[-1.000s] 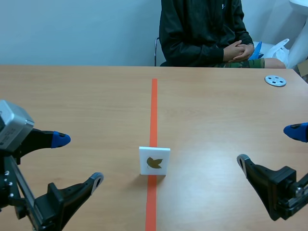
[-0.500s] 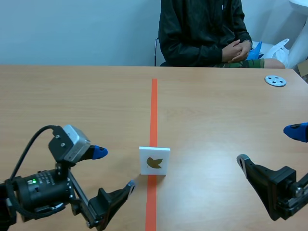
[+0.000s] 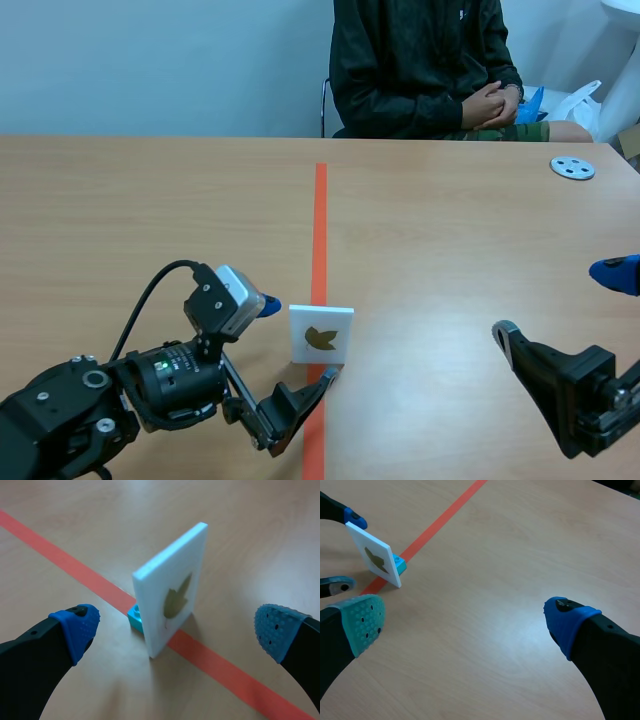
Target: Sort the leaf by its shape. The table is split by an orange tape line. A compound leaf with several leaflets goes to the left side, a simple leaf with one blade goes to the right side. Return to the home posture when a red brick is placed on the table.
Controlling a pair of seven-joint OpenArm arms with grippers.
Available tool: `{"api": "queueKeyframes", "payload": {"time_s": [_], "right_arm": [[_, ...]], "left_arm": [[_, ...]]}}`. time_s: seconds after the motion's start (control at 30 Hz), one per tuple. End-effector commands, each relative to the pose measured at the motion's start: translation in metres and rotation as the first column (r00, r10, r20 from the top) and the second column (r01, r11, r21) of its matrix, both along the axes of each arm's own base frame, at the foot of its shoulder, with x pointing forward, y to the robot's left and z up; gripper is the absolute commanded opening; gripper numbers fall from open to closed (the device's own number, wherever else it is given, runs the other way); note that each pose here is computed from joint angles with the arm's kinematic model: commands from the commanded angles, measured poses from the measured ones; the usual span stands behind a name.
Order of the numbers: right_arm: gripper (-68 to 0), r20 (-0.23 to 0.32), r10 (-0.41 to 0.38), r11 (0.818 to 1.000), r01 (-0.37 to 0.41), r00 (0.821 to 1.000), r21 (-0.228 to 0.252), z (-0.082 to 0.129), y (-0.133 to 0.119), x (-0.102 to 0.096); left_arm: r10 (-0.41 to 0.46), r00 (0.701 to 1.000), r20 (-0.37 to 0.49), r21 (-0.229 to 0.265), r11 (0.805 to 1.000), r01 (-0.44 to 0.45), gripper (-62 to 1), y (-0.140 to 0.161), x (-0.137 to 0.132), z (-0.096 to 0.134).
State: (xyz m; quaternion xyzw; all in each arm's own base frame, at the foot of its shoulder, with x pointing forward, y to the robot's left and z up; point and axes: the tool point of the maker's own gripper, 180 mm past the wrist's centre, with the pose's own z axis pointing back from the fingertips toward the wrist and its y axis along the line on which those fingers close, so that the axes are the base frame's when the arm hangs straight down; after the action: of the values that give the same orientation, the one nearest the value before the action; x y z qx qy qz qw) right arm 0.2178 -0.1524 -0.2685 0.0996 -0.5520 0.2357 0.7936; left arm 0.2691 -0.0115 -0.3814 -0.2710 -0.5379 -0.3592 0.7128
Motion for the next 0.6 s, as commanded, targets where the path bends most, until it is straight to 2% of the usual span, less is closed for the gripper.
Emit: {"api": "queueKeyframes", "payload": {"time_s": [0.0, 0.07, 0.33, 0.5, 0.57], "right_arm": [[0.4, 0.037, 0.003, 1.000, -0.003, 0.999, 0.012, 0.010, 0.003, 0.005], [0.4, 0.037, 0.003, 1.000, -0.003, 0.999, 0.012, 0.010, 0.003, 0.005], [0.4, 0.037, 0.003, 1.000, -0.003, 0.999, 0.012, 0.010, 0.003, 0.005], [0.4, 0.037, 0.003, 1.000, -0.003, 0.999, 0.012, 0.010, 0.003, 0.005], [0.4, 0.037, 0.003, 1.000, -0.003, 0.999, 0.012, 0.010, 0.003, 0.005]], "left_arm": [[-0.013, 0.999, 0.039, -0.045, 0.999, 0.015, 1.4, -0.012, 0.008, 0.015], [-0.018, 0.999, 0.047, -0.055, 0.998, 0.020, 1.4, -0.017, 0.011, 0.015], [-0.042, 0.997, 0.072, -0.014, 0.999, 0.043, 1.4, -0.031, 0.012, 0.006], [-0.023, 0.996, 0.082, -0.003, 1.000, 0.023, -6.3, -0.028, 0.016, 0.005], [-0.022, 0.996, 0.082, -0.001, 1.000, 0.022, -12.3, -0.028, 0.016, 0.004]]}}
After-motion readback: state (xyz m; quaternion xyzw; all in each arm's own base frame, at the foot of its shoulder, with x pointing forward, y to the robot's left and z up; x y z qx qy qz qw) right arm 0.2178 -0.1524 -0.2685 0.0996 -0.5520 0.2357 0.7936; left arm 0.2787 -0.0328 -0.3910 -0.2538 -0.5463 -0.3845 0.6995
